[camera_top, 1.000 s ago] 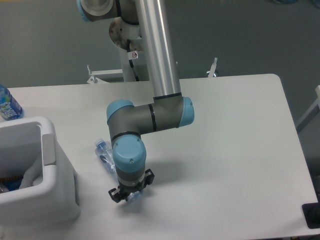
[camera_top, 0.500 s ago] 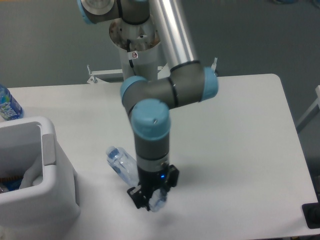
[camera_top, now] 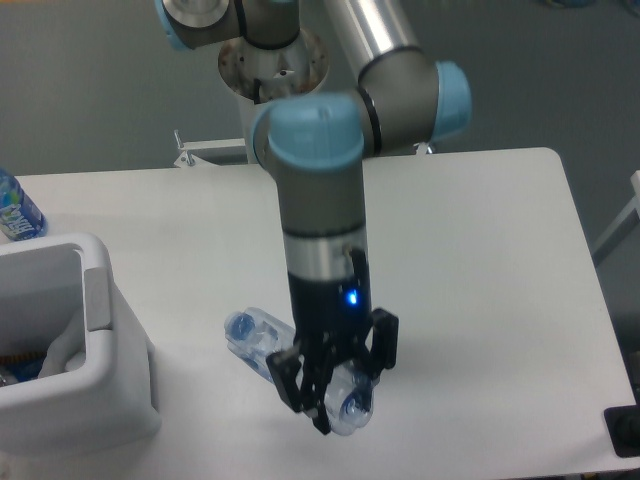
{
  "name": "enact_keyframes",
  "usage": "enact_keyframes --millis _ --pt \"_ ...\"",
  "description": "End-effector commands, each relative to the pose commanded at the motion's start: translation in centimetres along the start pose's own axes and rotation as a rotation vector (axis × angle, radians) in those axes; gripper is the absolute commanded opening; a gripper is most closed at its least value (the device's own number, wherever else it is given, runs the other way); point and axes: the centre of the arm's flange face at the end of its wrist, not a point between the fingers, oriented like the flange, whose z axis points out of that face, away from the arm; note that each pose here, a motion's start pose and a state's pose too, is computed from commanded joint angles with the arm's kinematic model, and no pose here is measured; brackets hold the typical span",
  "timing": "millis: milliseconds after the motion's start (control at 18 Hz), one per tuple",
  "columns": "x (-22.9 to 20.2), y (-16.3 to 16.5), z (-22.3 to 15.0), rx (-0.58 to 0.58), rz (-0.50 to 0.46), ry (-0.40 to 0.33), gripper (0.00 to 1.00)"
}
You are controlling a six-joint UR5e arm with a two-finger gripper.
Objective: Place the trash in the trash can
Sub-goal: 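Lift the bottle and carry it over the trash bin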
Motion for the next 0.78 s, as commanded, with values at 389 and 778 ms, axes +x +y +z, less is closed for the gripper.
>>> enact_keyframes --millis 389,778 --pt "6.1 1.0 -5.3 0.042 0.061 0.083 0.55" --pt "16.4 6.2 -8.3 0.014 0.194 0.221 0.55"
